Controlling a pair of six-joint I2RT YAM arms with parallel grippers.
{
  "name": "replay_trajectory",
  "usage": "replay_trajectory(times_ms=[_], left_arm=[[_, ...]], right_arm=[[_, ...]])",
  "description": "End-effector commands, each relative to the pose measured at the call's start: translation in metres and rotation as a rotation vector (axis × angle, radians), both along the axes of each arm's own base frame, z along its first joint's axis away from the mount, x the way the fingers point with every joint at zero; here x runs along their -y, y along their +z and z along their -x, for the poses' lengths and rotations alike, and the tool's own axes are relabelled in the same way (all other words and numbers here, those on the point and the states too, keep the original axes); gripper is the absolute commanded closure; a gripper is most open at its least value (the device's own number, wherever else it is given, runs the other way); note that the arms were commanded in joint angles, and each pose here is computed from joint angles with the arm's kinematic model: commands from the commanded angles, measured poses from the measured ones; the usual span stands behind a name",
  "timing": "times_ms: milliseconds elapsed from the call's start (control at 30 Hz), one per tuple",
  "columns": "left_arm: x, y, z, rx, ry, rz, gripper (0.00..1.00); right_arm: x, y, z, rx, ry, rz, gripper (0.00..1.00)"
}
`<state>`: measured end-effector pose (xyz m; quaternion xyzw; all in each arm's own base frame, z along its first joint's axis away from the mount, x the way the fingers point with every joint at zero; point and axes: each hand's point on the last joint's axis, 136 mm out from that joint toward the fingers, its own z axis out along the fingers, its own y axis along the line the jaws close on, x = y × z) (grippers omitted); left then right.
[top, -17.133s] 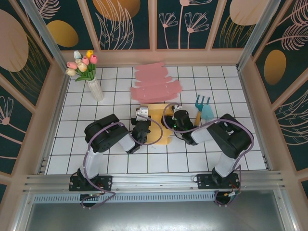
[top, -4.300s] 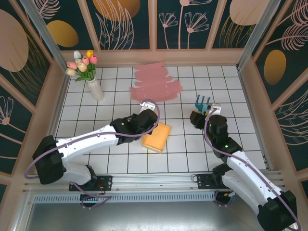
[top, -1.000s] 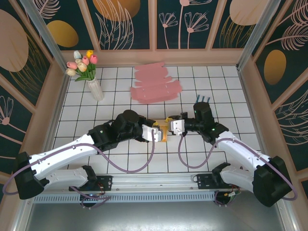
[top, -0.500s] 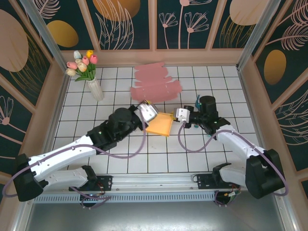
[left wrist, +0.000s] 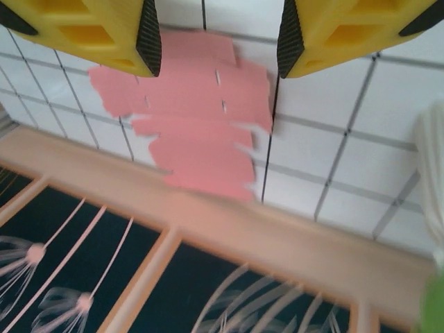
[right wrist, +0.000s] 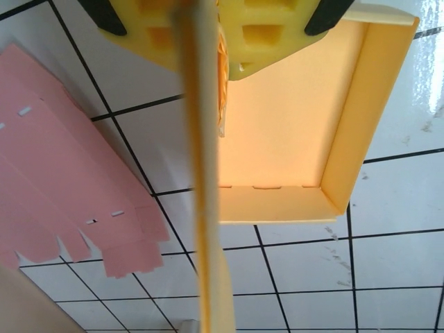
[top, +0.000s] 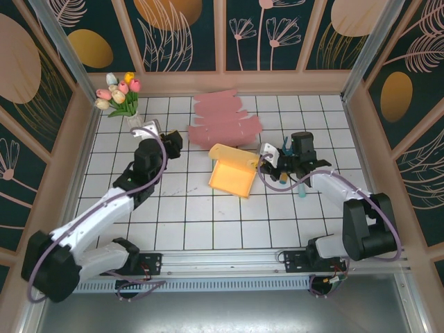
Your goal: Fold the paper box
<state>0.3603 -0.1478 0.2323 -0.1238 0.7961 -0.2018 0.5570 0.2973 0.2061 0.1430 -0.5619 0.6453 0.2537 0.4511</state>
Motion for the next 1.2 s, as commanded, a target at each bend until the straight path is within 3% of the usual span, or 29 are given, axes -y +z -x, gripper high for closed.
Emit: replay_trajectory(times_ms=[0, 100, 200, 467, 933, 1167], left_arm=[[0.038, -0.011, -0.01, -0.078, -0.116, 0.175, 0.52], [0.051, -0.032, -0.023, -0.13, -0.132, 0.191, 0.52], [0.071, -0.051, -0.029, -0.185, -0.202, 0.207, 0.61], [0.095, -0.093, -0.021, -0.28, -0.324, 0.196, 0.72], [0.144, -0.094, 0.016, -0.286, -0.474, 0.183, 0.72], [0.142, -0.111, 0.02, -0.296, -0.451, 0.195, 0.73]], right_arm=[[-0.005, 0.011, 0.009, -0.014, 0.069, -0.044, 1.0], [-0.005, 0.011, 0.008, -0.022, 0.07, -0.042, 1.0], [-0.004, 0.011, 0.007, -0.019, 0.071, -0.043, 1.0], [-0.004, 0.011, 0.003, -0.012, 0.064, -0.038, 1.0], [-0.006, 0.001, -0.001, 0.011, 0.036, 0.008, 0.99], [-0.019, -0.012, 0.013, 0.147, 0.086, 0.141, 0.96]])
